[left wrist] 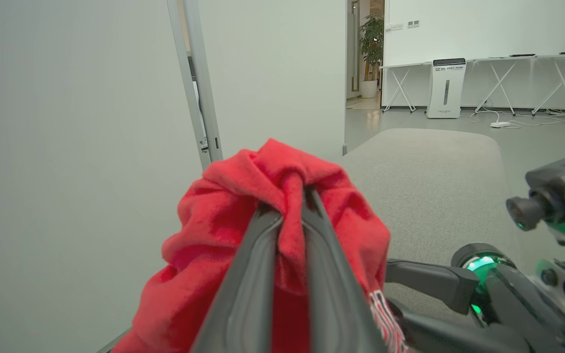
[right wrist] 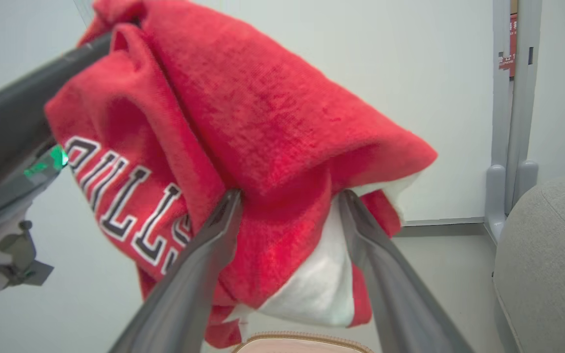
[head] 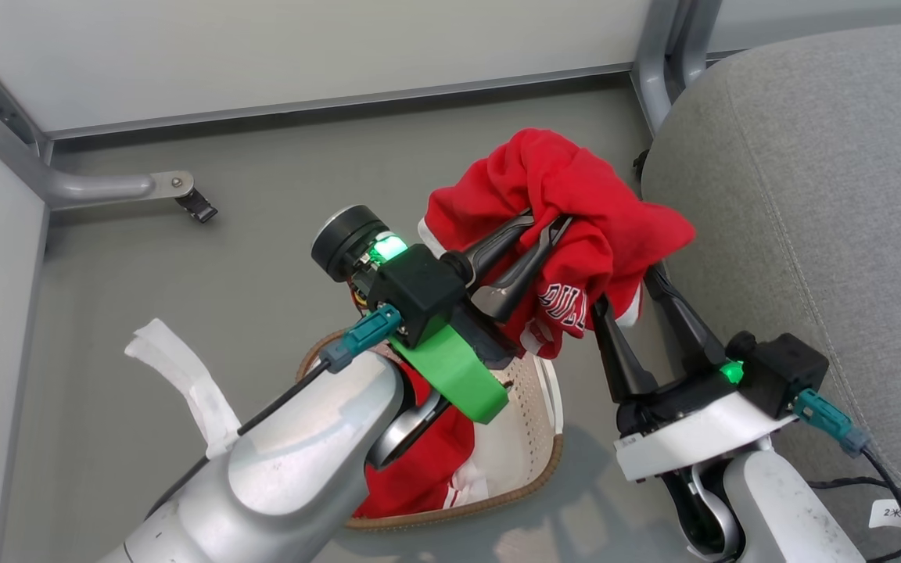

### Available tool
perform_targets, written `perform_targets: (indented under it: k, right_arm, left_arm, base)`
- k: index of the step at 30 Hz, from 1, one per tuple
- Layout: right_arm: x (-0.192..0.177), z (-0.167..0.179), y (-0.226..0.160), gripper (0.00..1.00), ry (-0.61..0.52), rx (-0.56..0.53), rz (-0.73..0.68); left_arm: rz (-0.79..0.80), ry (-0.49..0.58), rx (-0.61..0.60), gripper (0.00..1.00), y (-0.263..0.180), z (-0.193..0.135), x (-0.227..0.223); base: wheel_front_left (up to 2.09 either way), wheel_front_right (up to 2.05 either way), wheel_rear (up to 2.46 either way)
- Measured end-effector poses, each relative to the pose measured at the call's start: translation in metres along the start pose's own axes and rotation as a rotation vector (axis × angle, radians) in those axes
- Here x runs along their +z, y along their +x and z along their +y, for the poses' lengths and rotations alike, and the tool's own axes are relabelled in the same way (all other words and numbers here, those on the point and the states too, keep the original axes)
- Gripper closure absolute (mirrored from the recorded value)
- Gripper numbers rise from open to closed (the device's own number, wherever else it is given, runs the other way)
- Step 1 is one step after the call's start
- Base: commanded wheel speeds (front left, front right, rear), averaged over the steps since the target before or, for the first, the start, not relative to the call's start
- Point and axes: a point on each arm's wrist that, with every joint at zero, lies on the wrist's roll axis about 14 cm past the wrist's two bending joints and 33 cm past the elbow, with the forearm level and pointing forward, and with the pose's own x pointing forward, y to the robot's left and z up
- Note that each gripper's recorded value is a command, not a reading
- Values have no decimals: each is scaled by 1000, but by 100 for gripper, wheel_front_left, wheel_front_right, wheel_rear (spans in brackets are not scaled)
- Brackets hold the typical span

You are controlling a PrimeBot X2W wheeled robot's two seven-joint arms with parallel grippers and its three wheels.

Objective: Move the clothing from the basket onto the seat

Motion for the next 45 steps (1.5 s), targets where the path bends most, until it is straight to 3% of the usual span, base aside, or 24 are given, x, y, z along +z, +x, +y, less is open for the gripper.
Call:
perform_targets:
  k: [11, 31, 45]
  right_arm:
    - [-8, 9, 11, 0, 27, 34, 19]
    - [-7, -5, 6, 0, 97, -28, 18]
    - [-4, 11, 13, 0, 123, 62, 32]
  left_arm:
    - [-3, -6, -27, 100, -1, -9, 1]
    - [-56, 47, -40, 100, -5, -17, 30]
    - [-36, 40, -54, 100, -9, -23, 28]
  base:
    - [0, 0, 0]
    - [0, 0, 0]
    - [0, 0, 0]
